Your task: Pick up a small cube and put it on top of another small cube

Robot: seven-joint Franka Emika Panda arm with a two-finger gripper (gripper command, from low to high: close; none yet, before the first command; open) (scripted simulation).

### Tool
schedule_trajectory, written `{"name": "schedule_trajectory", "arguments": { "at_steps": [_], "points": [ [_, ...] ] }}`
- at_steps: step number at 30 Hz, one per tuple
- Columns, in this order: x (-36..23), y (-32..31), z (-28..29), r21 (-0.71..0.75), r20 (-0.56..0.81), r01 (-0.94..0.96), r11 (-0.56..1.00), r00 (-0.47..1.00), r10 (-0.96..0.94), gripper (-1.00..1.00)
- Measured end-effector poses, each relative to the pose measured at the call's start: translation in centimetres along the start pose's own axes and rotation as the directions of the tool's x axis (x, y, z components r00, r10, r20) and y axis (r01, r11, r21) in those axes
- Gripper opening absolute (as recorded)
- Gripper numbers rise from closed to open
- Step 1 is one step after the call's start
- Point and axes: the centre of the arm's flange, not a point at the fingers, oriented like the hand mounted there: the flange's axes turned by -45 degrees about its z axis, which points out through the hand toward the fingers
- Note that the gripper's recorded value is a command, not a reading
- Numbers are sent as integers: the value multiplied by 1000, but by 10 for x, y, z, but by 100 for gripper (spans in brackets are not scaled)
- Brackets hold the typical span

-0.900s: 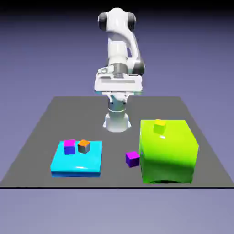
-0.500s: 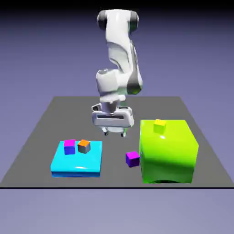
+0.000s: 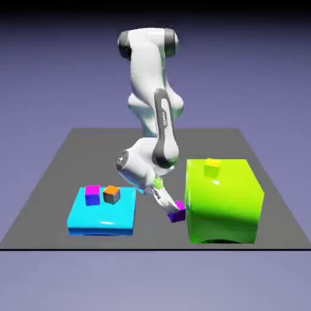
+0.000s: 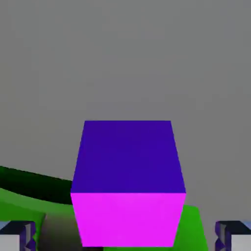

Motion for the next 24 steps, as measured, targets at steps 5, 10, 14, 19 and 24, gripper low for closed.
{"name": "schedule_trajectory", "arguments": {
  "at_steps": [5,10,14,19,24],
  "points": [
    [-4,-1,-20,3,1,1,1000,1000,-1,-100],
    [-7,-25,-74,14,-30,-8,1000,1000,9,-100],
    [-46,-81,-123,32,-39,12,999,999,-10,-100],
    [-112,-135,-187,41,-61,35,999,998,-33,-100],
    [-223,-124,-220,-29,-17,104,994,994,-104,-100]
  ]
}}
